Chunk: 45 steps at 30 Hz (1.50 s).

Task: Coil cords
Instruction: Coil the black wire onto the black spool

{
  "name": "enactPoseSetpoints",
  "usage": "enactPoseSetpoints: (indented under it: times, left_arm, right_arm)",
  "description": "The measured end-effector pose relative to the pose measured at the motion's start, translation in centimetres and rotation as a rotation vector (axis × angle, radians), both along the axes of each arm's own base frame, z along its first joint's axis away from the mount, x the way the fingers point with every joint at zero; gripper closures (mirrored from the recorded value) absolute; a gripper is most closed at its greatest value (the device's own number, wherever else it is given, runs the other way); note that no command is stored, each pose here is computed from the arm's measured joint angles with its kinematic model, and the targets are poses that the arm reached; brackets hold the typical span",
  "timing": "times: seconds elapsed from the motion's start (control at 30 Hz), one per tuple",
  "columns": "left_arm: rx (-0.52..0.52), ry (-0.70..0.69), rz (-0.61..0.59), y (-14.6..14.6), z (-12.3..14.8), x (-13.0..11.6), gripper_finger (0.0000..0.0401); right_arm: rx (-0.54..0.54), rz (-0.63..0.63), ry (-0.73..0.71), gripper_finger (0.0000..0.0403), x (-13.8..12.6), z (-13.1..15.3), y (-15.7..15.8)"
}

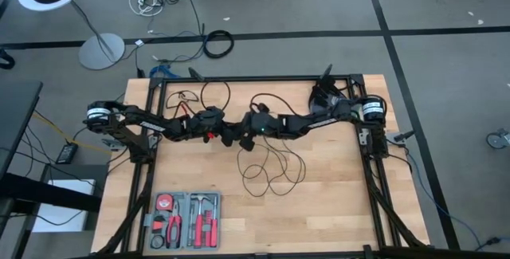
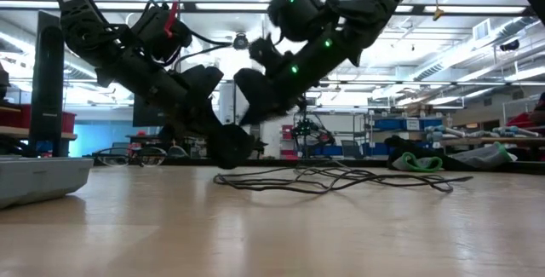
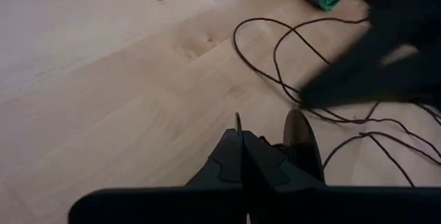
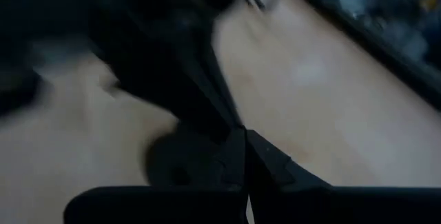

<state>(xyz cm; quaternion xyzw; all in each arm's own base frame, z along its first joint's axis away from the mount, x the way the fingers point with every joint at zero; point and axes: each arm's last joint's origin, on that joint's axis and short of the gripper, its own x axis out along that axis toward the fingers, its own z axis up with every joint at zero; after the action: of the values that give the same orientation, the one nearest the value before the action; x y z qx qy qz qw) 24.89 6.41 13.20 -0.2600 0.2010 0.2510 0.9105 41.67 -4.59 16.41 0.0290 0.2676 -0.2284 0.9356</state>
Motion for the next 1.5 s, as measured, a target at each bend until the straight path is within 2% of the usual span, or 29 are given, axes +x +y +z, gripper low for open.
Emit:
enactPoseSetpoints:
  times: [0.13,0.3,0.63,0.9,1.23,1.5]
  left_arm:
    - [-0.003,0.010,0.000,0.0,-0.1,-0.1,0.0401]
    - [-0.009,0.036,0.003,0.0,-0.3,-0.2,0.0401]
    - [-0.010,0.043,0.009,0.0,-0.4,-0.2,0.0401]
    - [-0.022,0.099,0.031,0.4,-0.8,-0.6,0.0401]
    - [-0.024,0.111,0.033,0.4,-0.9,-0.7,0.0401]
    - [-0.024,0.112,0.033,0.4,-0.9,-0.7,0.0401]
  right_arm:
    - [0.084,-0.041,0.091,0.0394,-0.7,-1.0,-0.4]
    - [0.149,0.037,0.140,0.0376,-1.0,-1.4,-0.1]
    - [0.181,0.036,0.293,0.0344,-2.1,-2.4,0.1]
    - [0.184,0.048,0.291,0.0347,-2.1,-2.2,0.7]
    - [0.117,0.071,0.199,0.0346,-2.6,1.6,-0.5]
    - [0.105,0.064,0.185,0.0344,-3.2,2.8,-1.3]
